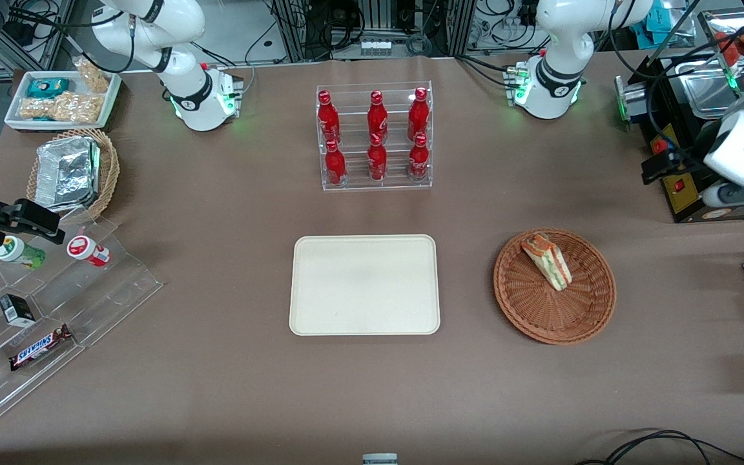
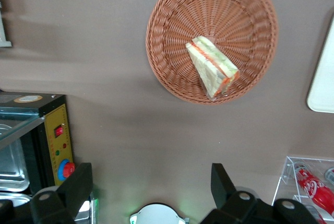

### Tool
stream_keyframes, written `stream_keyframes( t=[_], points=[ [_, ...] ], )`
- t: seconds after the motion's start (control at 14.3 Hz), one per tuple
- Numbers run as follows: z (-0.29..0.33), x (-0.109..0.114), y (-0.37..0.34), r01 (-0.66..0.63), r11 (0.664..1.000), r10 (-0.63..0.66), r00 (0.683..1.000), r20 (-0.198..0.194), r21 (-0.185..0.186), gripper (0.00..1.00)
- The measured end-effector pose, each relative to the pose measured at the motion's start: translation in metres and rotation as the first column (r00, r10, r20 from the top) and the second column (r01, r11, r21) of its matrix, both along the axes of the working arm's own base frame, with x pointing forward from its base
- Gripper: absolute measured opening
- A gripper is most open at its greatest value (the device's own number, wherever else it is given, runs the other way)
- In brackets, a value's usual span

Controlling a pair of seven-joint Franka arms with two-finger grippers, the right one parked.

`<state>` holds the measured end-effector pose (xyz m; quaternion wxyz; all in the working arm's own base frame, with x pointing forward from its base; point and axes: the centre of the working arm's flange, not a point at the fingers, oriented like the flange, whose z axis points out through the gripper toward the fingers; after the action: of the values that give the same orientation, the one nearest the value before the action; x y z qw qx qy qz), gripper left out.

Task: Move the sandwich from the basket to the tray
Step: 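Move the left gripper down over the wrapped sandwich in the wicker basket, then close the left gripper on the sandwich and lift it from the basket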

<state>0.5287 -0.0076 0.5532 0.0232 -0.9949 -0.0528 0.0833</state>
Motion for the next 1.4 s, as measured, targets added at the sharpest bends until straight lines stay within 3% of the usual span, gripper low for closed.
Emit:
stream_keyframes(
  t=[0.21,0.49,0.77,1.4],
  points=[
    [-0.07,0.009,0.003,-0.156,0.988,0.156,0.988,0.015,0.01,1.0],
    [-0.162,0.016,-0.009,-0.399,0.917,0.398,0.916,0.057,0.014,1.0],
    [-0.205,0.027,-0.049,-0.513,0.856,0.516,0.855,0.059,-0.057,1.0],
    [-0.271,0.032,-0.081,-0.507,0.857,0.512,0.858,0.038,-0.094,1.0]
  ],
)
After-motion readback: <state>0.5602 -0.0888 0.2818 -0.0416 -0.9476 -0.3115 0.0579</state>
